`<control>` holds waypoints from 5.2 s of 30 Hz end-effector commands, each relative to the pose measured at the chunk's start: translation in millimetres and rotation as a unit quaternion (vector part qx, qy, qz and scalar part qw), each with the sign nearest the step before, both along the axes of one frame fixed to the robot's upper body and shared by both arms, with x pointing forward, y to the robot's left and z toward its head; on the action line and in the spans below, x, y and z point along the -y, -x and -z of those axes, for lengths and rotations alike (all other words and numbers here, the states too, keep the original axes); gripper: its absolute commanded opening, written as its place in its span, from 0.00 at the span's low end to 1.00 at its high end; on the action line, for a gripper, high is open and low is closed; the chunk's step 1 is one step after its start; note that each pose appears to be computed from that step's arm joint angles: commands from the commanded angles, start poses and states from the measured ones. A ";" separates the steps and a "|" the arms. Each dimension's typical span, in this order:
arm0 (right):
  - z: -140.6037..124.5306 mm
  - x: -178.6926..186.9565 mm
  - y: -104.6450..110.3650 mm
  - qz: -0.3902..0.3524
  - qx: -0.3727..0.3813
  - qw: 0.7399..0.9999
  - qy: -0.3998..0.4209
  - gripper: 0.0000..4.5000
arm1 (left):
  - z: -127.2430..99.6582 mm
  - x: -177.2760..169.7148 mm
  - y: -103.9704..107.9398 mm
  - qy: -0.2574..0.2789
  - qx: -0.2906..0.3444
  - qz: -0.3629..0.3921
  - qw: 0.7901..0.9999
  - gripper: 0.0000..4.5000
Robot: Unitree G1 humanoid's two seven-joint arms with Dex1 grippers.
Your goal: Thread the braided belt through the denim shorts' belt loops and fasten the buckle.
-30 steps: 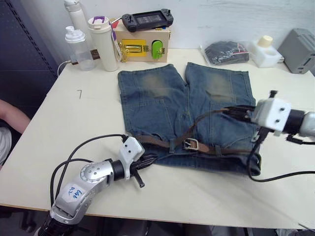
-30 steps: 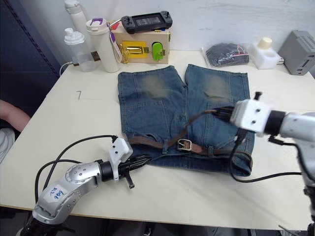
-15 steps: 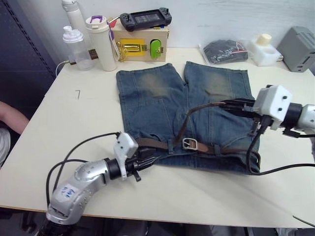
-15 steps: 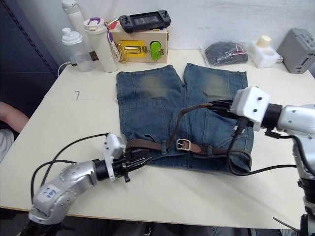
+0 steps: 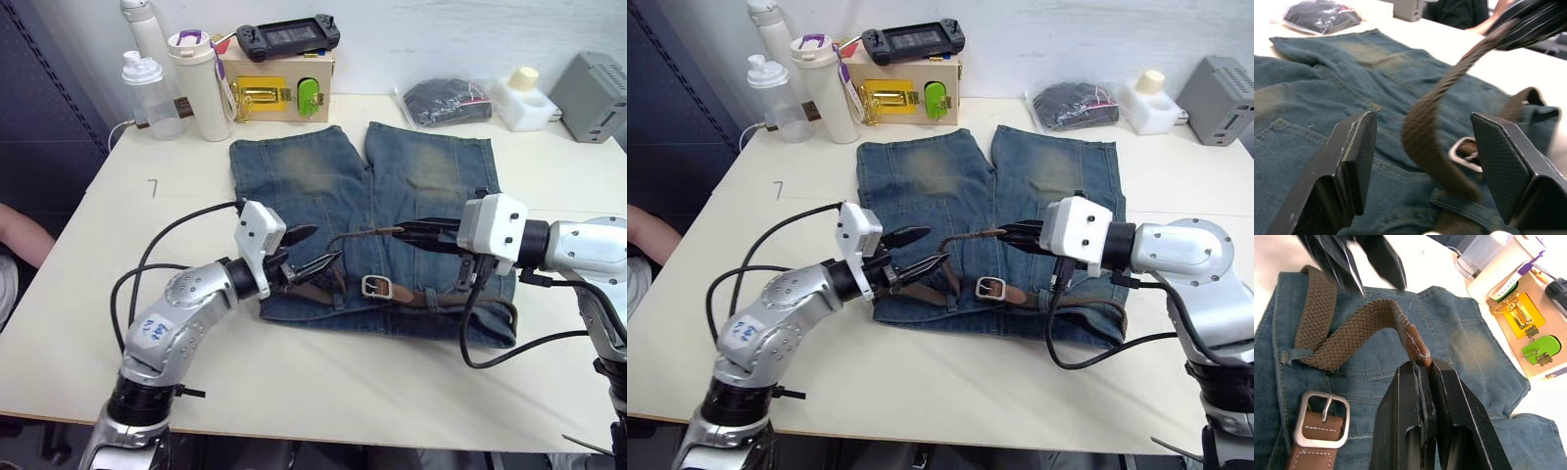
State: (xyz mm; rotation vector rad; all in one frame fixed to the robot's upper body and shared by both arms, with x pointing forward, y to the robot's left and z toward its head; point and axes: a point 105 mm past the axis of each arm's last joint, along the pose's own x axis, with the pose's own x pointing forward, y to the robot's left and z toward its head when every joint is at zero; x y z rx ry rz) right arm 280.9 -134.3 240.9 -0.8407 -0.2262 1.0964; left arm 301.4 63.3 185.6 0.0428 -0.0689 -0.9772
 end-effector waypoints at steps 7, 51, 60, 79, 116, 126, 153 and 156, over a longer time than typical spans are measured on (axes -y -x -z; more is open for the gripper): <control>-10.5 -7.6 7.7 -0.011 0.010 1.000 -0.012 0.00 | -14.2 12.4 -4.1 0.023 0.046 0.012 0.999 0.75; 92.2 12.5 10.5 0.140 -0.094 0.986 0.014 1.00 | -35.7 4.7 -2.4 0.054 0.049 -0.013 0.997 0.00; 90.6 8.4 9.8 0.132 -0.088 0.987 0.014 0.39 | -31.1 3.1 -2.3 0.050 0.040 -0.013 0.998 0.00; 63.8 22.9 -19.5 0.232 -0.150 0.954 -0.120 0.01 | 8.1 9.1 17.3 -0.038 0.010 0.031 0.999 0.00; 50.7 5.7 -21.7 0.279 -0.194 0.924 -0.177 0.01 | 60.7 7.2 -2.6 -0.083 -0.189 -0.091 0.974 0.00; 54.5 1.5 -20.4 0.283 -0.194 0.923 -0.176 0.01 | 58.8 9.9 -8.5 -0.084 -0.203 -0.114 0.969 0.00; 90.2 -42.1 8.8 0.178 -0.215 0.960 -0.024 0.01 | 27.3 60.5 -14.4 -0.063 -0.123 -0.009 0.990 0.00; 80.4 -34.6 10.3 0.172 -0.203 0.963 -0.033 0.01 | 30.0 57.4 -16.6 -0.062 -0.125 -0.012 0.990 0.00</control>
